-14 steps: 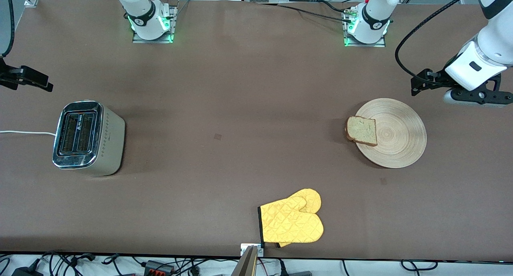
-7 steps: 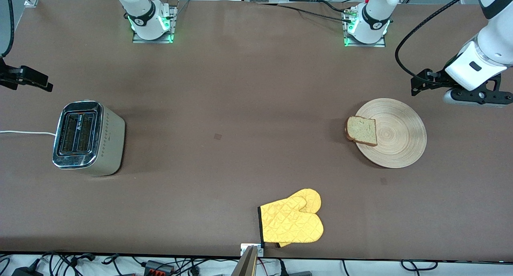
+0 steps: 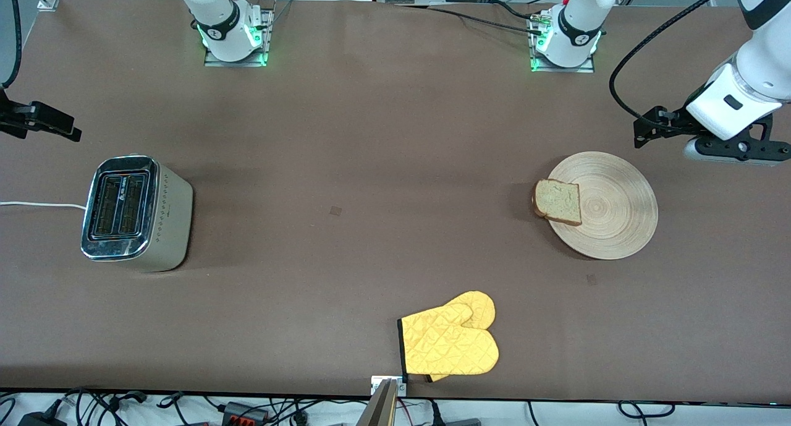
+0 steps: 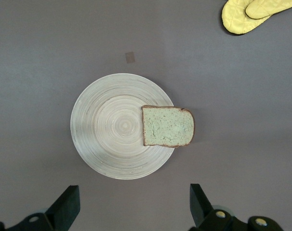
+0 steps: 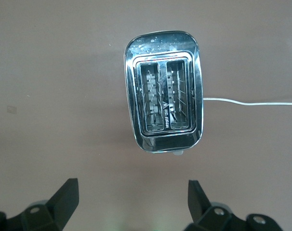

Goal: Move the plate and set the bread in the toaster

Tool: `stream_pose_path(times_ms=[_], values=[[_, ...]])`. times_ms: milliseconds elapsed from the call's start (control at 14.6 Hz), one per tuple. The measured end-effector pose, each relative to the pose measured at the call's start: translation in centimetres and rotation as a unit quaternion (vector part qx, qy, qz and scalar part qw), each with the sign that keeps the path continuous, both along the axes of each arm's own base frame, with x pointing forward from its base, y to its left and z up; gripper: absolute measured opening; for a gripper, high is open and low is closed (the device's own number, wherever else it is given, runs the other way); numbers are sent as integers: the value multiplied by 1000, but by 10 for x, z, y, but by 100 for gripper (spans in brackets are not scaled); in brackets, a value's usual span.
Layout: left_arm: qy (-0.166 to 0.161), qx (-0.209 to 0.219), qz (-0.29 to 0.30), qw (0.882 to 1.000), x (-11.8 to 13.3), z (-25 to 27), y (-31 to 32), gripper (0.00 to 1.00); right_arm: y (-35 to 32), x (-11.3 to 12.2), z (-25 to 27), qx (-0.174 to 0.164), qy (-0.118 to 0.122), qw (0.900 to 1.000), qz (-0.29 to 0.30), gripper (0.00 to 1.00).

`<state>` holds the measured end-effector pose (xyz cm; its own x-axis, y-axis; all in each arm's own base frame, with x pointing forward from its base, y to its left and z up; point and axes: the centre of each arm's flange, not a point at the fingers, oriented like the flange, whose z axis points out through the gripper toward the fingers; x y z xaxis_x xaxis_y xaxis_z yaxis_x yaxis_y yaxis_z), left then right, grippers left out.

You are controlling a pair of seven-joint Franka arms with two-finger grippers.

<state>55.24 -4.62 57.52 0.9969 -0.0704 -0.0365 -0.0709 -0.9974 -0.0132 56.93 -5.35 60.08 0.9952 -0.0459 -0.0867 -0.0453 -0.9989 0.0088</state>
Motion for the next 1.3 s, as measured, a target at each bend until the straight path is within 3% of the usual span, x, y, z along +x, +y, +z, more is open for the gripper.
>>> stream_pose_path(times_ms=[957, 1093, 1298], values=[[0, 0, 6, 1000, 3, 0, 3, 100, 0, 0, 0, 0, 0, 1000, 0, 100], [10, 0, 8, 1000, 7, -2, 3, 100, -1, 0, 0, 0, 1, 1000, 0, 100], [51, -2, 12, 999, 11, -18, 5, 100, -1, 0, 0, 0, 1, 1000, -1, 100]])
